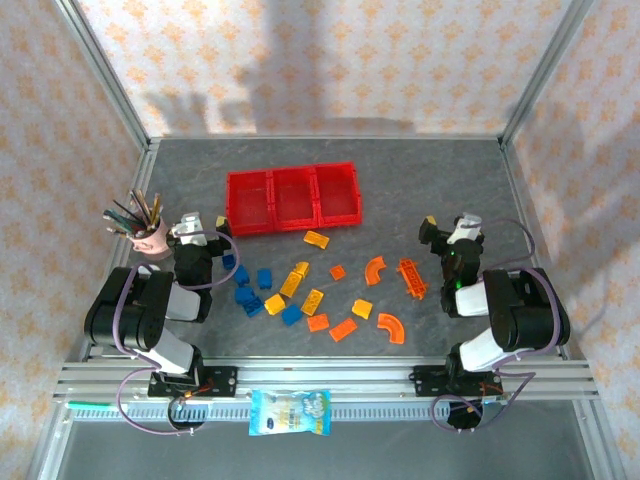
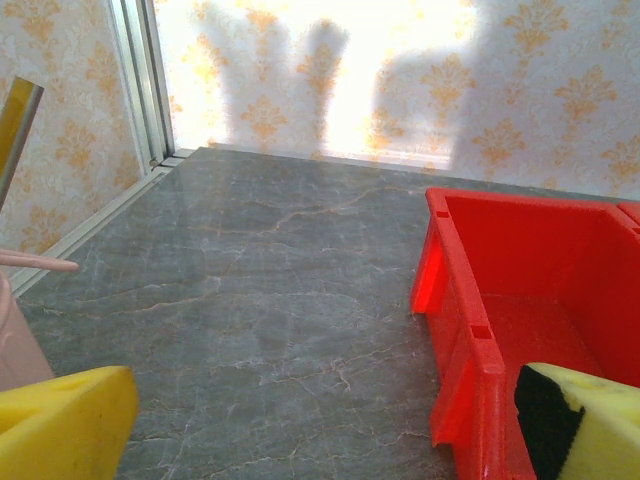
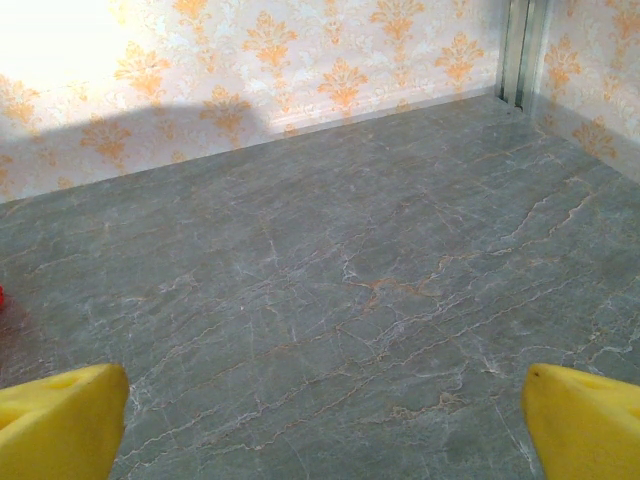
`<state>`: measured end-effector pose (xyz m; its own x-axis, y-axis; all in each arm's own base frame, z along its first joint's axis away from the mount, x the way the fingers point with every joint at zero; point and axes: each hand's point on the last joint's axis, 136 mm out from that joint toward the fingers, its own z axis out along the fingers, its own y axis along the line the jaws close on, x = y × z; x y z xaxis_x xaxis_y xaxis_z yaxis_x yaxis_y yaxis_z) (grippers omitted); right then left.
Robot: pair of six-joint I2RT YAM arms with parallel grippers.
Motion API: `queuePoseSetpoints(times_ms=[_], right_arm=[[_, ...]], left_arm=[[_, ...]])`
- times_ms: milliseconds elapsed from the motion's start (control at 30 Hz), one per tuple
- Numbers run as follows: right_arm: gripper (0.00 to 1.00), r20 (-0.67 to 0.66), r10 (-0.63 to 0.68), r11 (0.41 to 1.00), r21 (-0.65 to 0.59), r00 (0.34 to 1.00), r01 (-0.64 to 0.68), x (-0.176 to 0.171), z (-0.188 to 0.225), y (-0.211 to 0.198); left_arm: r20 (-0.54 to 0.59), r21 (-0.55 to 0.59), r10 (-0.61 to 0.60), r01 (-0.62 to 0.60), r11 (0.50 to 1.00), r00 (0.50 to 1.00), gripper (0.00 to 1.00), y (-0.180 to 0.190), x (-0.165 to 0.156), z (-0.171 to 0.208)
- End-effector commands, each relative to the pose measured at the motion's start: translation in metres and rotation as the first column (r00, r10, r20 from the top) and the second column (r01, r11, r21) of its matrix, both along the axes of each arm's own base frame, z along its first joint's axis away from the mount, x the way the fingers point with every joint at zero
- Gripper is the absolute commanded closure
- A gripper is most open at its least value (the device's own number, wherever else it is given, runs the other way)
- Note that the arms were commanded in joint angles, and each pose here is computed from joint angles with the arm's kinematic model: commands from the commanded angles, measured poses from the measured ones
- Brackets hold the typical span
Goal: Sort the legos into containers by color
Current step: Pick up the lego from the center of the table.
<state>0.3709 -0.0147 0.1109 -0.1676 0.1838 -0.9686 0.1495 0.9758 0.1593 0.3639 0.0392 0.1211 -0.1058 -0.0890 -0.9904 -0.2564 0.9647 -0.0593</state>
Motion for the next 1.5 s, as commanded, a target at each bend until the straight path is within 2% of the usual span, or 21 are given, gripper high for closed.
queuePoseSetpoints(times_ms=[0, 467, 733, 933, 1133, 1233, 1267, 1367, 1467], right_arm=[[0.00, 0.049, -0.017, 1.000, -0.019, 0.999, 0.018, 0.004, 0.014, -0.003], [0.00, 0.051, -0.026, 1.000, -0.017, 0.998, 0.026, 0.003, 0.014, -0.004], [0.00, 0.090, -0.087, 0.996, 0.006, 0.992, 0.087, -0.007, 0.028, -0.014], [0.00, 0.048, -0.080, 0.996, 0.030, 0.996, 0.079, -0.001, 0.043, -0.012], [0.00, 0.048, -0.117, 0.973, 0.205, 0.992, 0.105, -0.007, 0.068, -0.014], [0.00, 0.003, -0.203, 0.911, 0.367, 0.979, 0.187, -0.013, 0.072, -0.023], [0.00, -0.013, -0.195, 0.899, 0.397, 0.981, 0.184, -0.014, 0.071, -0.021], [0.00, -0.045, -0.108, 0.895, 0.432, 0.993, 0.116, -0.014, 0.064, -0.006], [0.00, -0.096, -0.098, 0.893, 0.432, 0.991, 0.130, -0.016, 0.055, -0.005]], left_arm=[[0.044, 0.008, -0.006, 0.005, 1.000, 0.999, 0.01, 0.001, 0.005, 0.013], [0.052, 0.004, 0.007, -0.007, 1.000, 0.999, 0.01, 0.003, 0.003, 0.015], [0.094, 0.012, -0.028, 0.027, 1.000, 0.995, 0.01, -0.003, -0.007, 0.032], [0.108, 0.008, -0.055, 0.054, 0.999, 0.993, 0.01, -0.007, -0.012, 0.052], [0.161, -0.149, -0.017, 0.041, 0.988, 0.987, 0.01, -0.005, -0.019, 0.082], [0.160, -0.271, 0.002, 0.042, 0.962, 0.987, 0.01, -0.005, -0.018, 0.091], [0.162, -0.299, -0.001, 0.050, 0.953, 0.987, 0.01, -0.006, -0.017, 0.093], [0.173, -0.336, -0.038, 0.095, 0.937, 0.984, 0.01, -0.014, -0.018, 0.097], [0.172, -0.452, 0.042, 0.040, 0.891, 0.984, 0.01, -0.004, -0.024, 0.087]])
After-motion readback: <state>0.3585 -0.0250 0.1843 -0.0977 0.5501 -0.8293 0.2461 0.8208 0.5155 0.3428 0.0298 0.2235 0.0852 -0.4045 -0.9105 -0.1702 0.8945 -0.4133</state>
